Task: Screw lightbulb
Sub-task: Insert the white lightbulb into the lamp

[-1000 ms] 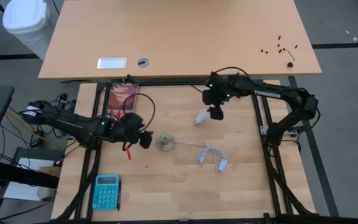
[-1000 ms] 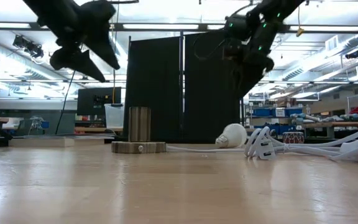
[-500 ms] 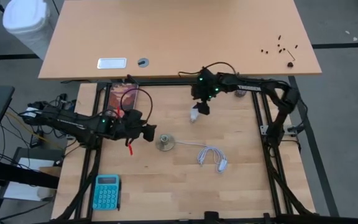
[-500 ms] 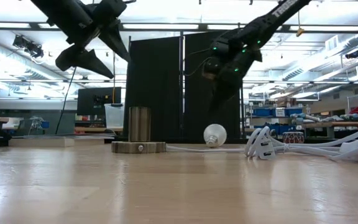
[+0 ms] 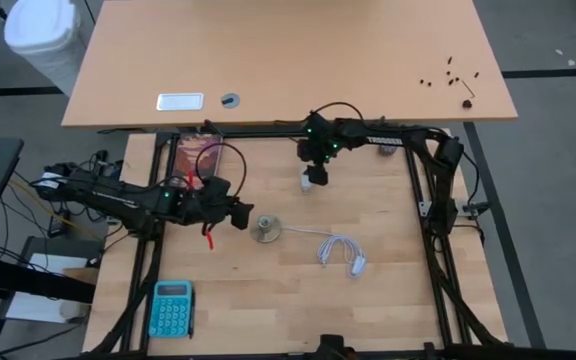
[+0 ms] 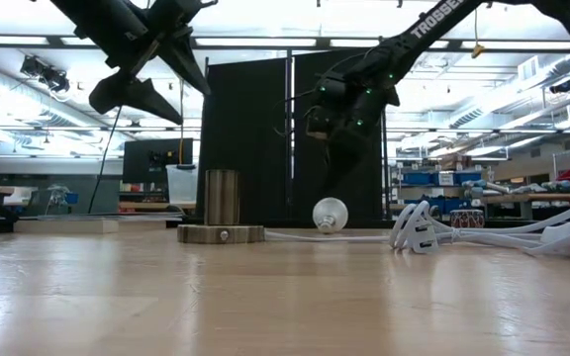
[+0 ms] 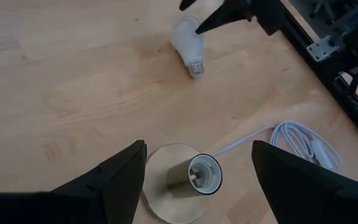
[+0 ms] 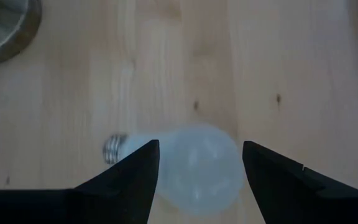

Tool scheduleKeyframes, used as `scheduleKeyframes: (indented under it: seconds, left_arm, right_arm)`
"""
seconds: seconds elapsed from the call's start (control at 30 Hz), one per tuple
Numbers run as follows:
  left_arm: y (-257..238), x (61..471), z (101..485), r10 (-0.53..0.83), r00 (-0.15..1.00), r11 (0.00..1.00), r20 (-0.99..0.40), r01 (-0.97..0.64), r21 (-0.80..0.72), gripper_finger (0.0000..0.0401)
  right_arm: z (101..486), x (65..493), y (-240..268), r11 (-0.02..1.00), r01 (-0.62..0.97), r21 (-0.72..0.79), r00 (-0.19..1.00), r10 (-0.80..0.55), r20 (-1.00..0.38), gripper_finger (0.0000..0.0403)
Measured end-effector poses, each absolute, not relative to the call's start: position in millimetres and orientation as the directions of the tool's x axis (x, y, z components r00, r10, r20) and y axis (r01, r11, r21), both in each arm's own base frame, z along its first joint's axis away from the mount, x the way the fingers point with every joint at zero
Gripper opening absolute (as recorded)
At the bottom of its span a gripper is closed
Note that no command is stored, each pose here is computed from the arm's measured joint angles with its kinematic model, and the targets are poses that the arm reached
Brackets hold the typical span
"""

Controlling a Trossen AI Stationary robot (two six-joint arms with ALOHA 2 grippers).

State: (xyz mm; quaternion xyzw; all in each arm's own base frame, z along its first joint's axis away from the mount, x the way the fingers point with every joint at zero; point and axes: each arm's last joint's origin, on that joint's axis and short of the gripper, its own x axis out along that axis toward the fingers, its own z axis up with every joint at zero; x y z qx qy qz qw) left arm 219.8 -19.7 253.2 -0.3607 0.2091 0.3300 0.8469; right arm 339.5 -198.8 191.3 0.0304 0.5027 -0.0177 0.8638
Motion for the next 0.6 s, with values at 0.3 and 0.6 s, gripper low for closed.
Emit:
scheduleKeyframes:
  seconds: [0.3,0.6]
  left_arm:
    - [-20.1,219.5,252.6,0.393,0.695,0.536,-0.602,-0.705,-0.464,0.0294]
    - [-20.4,219.6,252.4,0.384,0.696,0.551,-0.606,-0.7,-0.455,0.0294]
  right_arm:
    - [187.9,317.8,-198.1,0.985,0.104,0.138,0.358,0.093,-0.929,0.0232]
    - [196.8,300.9,-180.9,0.973,0.052,0.226,0.21,0.211,-0.955,0.0218]
